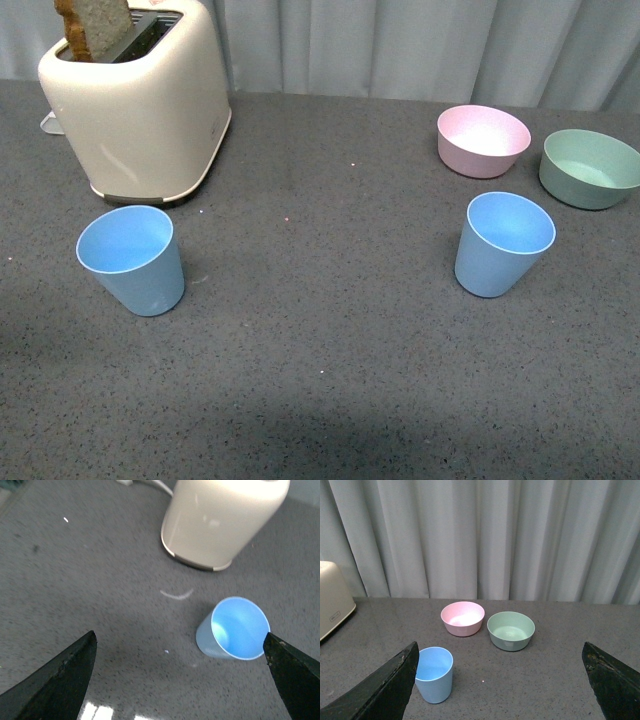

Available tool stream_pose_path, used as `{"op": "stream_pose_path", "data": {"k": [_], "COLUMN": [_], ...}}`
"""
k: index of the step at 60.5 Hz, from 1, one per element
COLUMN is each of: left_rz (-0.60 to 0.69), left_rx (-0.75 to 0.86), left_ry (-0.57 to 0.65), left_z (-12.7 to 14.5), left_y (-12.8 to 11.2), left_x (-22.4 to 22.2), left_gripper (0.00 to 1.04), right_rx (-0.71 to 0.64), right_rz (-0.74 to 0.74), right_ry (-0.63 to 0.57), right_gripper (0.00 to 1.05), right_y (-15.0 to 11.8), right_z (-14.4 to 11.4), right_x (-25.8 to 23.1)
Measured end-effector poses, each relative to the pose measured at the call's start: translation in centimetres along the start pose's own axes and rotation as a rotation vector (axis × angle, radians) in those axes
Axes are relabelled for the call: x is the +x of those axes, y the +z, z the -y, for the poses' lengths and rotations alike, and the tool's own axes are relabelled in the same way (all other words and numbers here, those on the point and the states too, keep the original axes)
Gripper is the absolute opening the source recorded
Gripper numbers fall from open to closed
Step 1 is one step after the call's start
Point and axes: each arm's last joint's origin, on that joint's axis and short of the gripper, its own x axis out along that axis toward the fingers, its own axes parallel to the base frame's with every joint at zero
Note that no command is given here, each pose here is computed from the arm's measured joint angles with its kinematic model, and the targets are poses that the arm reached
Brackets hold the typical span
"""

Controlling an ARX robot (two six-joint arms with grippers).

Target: Stack blue cups with both arms

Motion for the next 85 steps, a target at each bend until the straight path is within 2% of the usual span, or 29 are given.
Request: {"op": "stream_pose_path", "data": {"k": [5, 13, 19, 45, 81, 85], "left_rz": [-0.132, -0.224, -0.340, -0.506, -0.637, -0.633], "left_rx": [0.013, 0.031, 0.042, 0.035, -0.063, -0.090], "left_ry": [-0.041, -0.071, -0.084, -0.050, -0.037, -0.046], "left_z": [0.8, 1.9, 2.7, 3.7, 4.5, 4.5], "left_y": [0.4, 0.9, 0.6, -0.4, -0.3, -0.1], "left_x": [2.9, 5.7, 8.3, 12.9, 14.5, 14.6], "left_gripper": [0.98, 0.98, 0.98, 0.98, 0.07, 0.04], "right_rx": [0.000, 0.000, 0.000, 0.000, 0.000, 0.000], "right_rz": [0.000, 0.000, 0.000, 0.000, 0.000, 0.000], "right_ry": [0.000, 0.000, 0.000, 0.000, 0.000, 0.000], "right_gripper": [0.95, 0.95, 0.95, 0.95, 0.95, 0.95], "right_y": [0.0, 0.0, 0.0, 0.0, 0.0, 0.0], "right_z": [0.0, 0.0, 0.0, 0.0, 0.0, 0.0], "right_x": [0.0, 0.0, 0.0, 0.0, 0.0, 0.0]}}
